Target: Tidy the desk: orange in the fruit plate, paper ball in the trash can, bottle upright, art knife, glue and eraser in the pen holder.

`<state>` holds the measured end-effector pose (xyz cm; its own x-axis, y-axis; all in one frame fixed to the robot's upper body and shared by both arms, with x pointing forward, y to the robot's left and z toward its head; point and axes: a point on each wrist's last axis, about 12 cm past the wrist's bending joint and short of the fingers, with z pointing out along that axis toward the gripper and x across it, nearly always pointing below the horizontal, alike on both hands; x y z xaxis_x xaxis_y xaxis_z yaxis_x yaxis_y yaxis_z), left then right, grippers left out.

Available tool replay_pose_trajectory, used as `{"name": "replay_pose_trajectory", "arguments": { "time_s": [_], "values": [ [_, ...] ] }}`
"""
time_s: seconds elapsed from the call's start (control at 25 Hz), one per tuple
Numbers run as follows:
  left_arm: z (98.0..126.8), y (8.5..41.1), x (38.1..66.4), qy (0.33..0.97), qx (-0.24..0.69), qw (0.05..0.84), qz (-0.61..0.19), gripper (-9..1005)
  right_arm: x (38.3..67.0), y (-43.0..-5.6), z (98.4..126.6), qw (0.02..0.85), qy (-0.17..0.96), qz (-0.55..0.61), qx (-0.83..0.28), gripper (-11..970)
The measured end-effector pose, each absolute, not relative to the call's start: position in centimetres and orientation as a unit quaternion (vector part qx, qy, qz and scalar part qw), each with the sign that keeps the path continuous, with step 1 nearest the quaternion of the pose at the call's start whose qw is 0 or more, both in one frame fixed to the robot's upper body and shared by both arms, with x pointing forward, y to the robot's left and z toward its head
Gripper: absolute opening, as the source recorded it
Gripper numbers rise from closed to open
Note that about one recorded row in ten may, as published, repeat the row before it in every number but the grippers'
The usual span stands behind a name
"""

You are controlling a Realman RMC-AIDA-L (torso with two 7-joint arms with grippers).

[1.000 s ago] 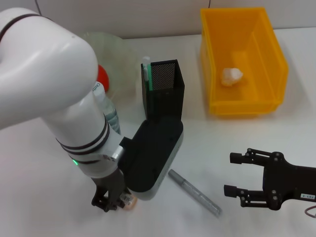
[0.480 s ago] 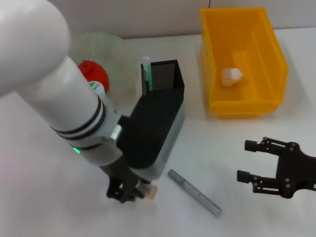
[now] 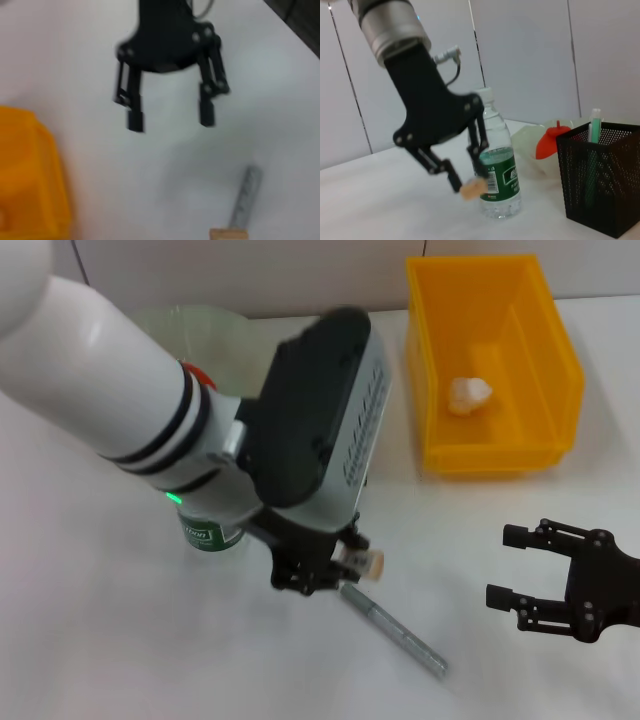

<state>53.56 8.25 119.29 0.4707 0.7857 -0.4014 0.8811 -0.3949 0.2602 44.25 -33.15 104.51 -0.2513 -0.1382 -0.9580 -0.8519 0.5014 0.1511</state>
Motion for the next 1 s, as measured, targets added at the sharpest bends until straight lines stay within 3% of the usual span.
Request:
{"name": "replay_pose_trajectory", "arguments": {
  "time_s": [0.4,1.0],
  "values": [
    [123.1,9.8,55.4,0.529,0.776,0.331,-0.088,257,44.1,-32.8,104.5,0.501,0.705,0.362,-0.349,790],
    [123.7,9.6,57.7,0.541,0.738,0.403,-0.036,256,44.3,-32.5,104.7,0.501,0.697,0.370,-0.354,789]
  ]
}}
